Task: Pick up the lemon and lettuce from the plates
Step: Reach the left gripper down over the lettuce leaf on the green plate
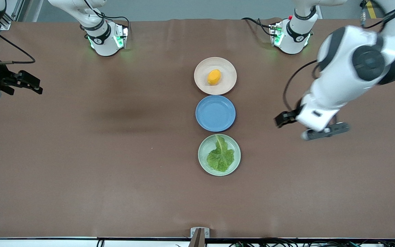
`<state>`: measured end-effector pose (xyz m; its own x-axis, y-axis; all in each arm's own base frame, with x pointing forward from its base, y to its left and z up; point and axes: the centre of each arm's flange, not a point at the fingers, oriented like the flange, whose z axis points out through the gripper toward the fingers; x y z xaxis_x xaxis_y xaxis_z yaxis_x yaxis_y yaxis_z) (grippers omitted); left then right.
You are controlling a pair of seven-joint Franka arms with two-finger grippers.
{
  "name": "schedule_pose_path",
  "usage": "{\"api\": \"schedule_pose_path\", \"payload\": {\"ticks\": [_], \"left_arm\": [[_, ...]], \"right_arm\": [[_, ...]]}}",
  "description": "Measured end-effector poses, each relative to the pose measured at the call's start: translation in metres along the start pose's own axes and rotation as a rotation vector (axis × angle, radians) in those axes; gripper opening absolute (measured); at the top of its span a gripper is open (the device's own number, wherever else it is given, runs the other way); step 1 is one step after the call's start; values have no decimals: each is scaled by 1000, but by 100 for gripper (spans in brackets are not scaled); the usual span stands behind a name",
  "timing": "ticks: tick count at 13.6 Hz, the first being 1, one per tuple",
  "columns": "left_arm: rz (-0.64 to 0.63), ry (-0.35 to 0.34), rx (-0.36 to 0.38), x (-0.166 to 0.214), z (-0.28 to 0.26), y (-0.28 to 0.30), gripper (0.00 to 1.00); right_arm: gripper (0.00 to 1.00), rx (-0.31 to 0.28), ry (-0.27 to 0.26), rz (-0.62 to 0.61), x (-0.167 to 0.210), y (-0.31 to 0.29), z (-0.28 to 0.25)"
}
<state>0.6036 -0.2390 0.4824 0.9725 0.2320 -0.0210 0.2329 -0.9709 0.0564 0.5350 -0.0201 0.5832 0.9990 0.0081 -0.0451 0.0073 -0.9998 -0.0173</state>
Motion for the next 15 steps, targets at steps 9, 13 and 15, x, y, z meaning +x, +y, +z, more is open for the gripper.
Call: {"api": "schedule_pose_path", "payload": {"ticks": [9,13,15], "left_arm": [[-165,2,-53,-28,190,125,96],[-116,23,-18,-39,249,153,79],[-104,19,-7,-40,266,155,74]], "right_arm": [[100,-6,-158,130,38,-91,89],[100,-24,-165,249,11,-207,94],[100,-39,-145,311,-11,-265,106]]}}
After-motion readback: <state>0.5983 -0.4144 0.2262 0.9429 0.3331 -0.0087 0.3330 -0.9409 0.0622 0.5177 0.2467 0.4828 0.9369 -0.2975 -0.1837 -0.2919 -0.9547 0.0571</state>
